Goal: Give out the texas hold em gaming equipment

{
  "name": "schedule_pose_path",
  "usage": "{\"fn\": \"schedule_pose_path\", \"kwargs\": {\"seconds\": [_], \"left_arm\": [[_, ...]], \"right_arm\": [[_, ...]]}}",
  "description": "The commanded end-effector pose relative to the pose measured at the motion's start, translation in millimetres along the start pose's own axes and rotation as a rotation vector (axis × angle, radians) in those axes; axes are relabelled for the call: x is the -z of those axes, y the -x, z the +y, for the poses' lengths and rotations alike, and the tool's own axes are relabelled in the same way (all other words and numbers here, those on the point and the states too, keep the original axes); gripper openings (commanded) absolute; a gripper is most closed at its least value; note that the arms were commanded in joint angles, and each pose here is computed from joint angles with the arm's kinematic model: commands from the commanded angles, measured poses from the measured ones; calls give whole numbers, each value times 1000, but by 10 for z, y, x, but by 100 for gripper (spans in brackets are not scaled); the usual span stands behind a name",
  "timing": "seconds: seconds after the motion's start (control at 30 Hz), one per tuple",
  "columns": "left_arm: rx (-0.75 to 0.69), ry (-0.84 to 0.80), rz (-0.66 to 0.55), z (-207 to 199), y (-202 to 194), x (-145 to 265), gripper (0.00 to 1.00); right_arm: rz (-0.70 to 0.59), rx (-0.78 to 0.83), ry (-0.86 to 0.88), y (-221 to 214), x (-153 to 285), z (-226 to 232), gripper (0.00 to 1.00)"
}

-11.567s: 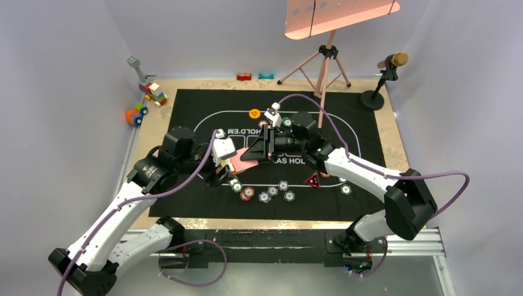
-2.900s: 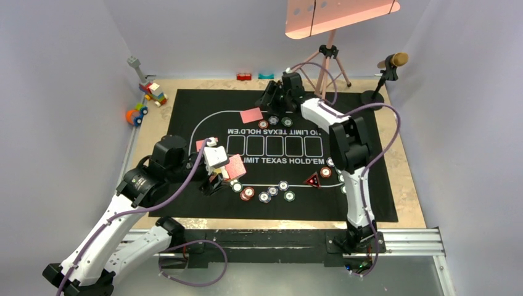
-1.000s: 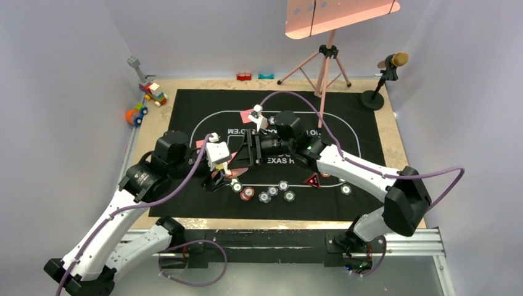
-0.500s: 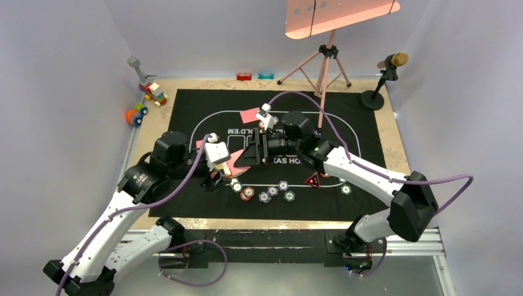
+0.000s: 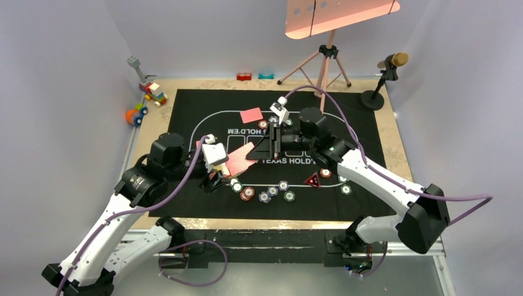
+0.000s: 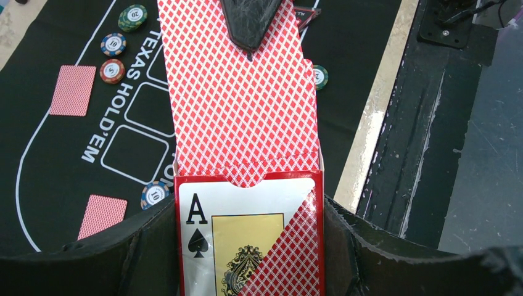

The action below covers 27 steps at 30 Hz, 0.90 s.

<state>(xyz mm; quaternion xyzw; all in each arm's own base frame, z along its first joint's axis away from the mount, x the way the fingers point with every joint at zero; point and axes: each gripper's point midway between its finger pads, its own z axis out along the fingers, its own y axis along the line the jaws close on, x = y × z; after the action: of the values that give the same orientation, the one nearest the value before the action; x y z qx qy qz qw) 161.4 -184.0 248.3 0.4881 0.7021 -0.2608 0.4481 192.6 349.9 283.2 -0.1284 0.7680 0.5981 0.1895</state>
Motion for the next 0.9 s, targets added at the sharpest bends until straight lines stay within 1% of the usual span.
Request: {"fn": "schedule_pose_path", "kwargs": {"seconds": [0.0, 0.13, 0.27, 0.33, 0.47, 0.53, 0.6, 0.67, 0.87], "left_arm": [[-30, 19, -77, 43, 202, 33, 22], [-31, 17, -70, 40, 178, 30, 22], [-28, 13, -64, 30, 150, 20, 22], [-26, 12, -61, 28, 141, 18, 22], [-27, 12, -60, 25, 134, 22, 22], [-28, 13, -60, 27, 139, 28, 22], [-29, 14, -59, 30, 147, 32, 22], [-31, 13, -61, 26, 157, 39, 22], [-32, 11, -63, 25, 180, 44, 22]], "right_arm": [[-24, 40, 26, 45, 111, 125, 32], [-48, 47, 28, 98, 187, 172, 24], [-83, 39, -9, 156, 307, 120, 19], [-105, 38, -31, 207, 395, 67, 17], [-151, 34, -76, 300, 591, -59, 8], [-173, 30, -108, 338, 702, -165, 5], [-199, 17, -154, 369, 828, -318, 4], [-218, -15, -211, 345, 938, -569, 3], [-266, -162, -428, 100, 1219, -1536, 0]]}}
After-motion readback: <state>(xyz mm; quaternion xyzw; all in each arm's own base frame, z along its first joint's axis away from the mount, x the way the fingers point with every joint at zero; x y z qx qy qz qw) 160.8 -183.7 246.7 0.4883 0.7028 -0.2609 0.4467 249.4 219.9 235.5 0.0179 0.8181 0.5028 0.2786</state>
